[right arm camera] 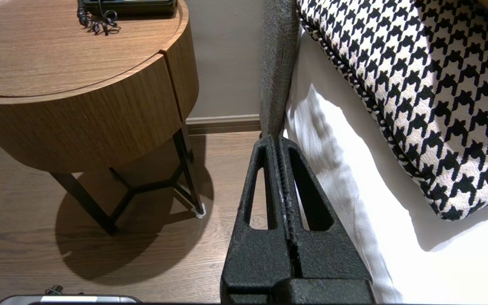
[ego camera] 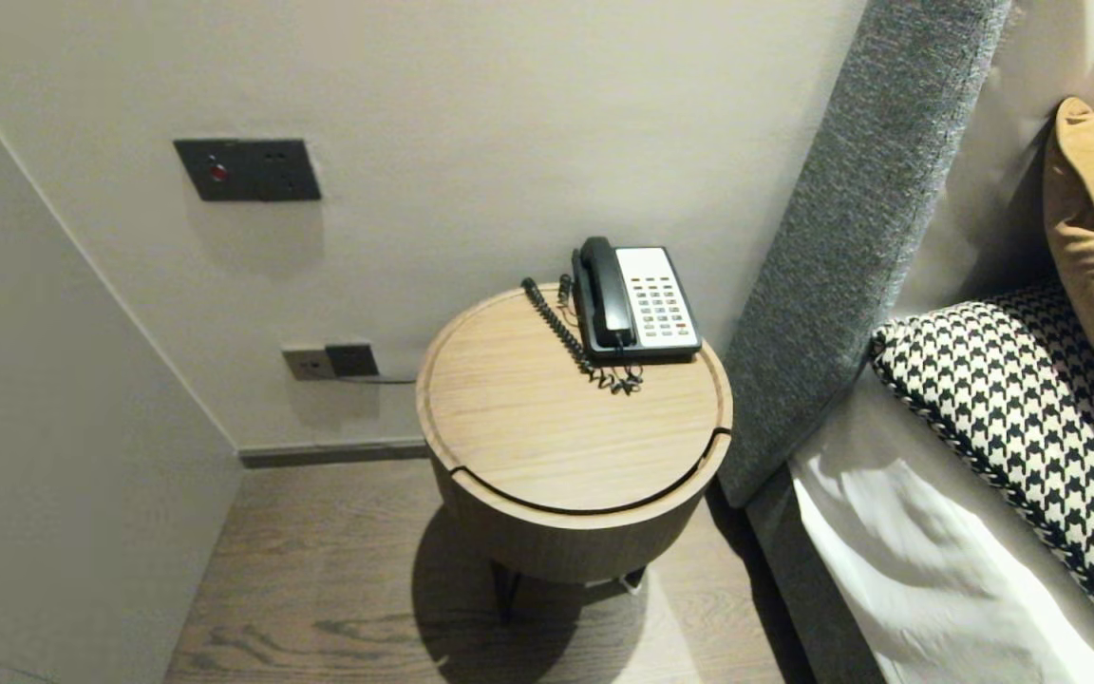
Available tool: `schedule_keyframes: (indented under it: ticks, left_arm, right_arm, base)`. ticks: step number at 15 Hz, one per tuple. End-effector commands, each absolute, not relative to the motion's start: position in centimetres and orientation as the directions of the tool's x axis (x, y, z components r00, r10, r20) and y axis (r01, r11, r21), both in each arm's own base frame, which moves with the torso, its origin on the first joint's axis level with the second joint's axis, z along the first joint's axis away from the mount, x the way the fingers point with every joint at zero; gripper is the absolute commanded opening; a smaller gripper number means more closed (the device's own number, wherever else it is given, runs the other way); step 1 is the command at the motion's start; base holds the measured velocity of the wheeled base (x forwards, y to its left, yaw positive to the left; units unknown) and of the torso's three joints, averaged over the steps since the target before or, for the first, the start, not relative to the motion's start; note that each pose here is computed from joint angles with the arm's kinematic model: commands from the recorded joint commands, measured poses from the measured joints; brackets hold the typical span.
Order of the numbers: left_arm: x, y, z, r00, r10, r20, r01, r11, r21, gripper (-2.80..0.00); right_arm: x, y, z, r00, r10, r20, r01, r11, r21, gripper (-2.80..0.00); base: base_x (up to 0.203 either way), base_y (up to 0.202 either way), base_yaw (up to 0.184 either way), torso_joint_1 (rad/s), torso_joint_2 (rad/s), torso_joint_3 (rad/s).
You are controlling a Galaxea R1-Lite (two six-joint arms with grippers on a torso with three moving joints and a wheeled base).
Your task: Open the nightstand drawer
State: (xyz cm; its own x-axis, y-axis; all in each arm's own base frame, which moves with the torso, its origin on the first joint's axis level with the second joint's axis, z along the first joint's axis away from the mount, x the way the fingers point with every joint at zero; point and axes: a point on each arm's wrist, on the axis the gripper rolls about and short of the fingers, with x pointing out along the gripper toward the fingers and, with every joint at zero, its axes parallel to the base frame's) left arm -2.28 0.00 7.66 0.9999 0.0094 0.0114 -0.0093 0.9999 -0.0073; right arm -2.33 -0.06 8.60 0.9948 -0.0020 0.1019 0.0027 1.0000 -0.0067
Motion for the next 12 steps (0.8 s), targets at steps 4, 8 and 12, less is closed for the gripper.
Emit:
schedule_keyframes:
  ticks: [4,8,12]
  left_arm:
    - [-2.28,0.0,7.66,1.0,0.011,0.011,-0.011,1.0,-0.008,-2.8]
    - [-2.28,0.0,7.67,1.0,0.011,0.012,-0.011,1.0,-0.008,-2.8]
    - [-2.28,0.0,7.67,1.0,0.011,0.012,-0.011,1.0,-0.008,-2.8]
  right_arm:
    - [-1.99,-0.05,7.54,0.998,-0.005,0.064,0.005,1.0,-0.007,-2.8]
    - [-1.99,-0.05,7.51,0.998,-0.003,0.061,0.004,1.0,-0.007,-2.8]
    - [-1.99,-0.05,7.51,0.998,-0.003,0.061,0.004,1.0,-0.007,-2.8]
  base:
    - [0.0,0.0,0.0,0.0,0.0,0.0]
    - [0.0,0.0,0.0,0.0,0.0,0.0]
    - [0.0,0.0,0.0,0.0,0.0,0.0]
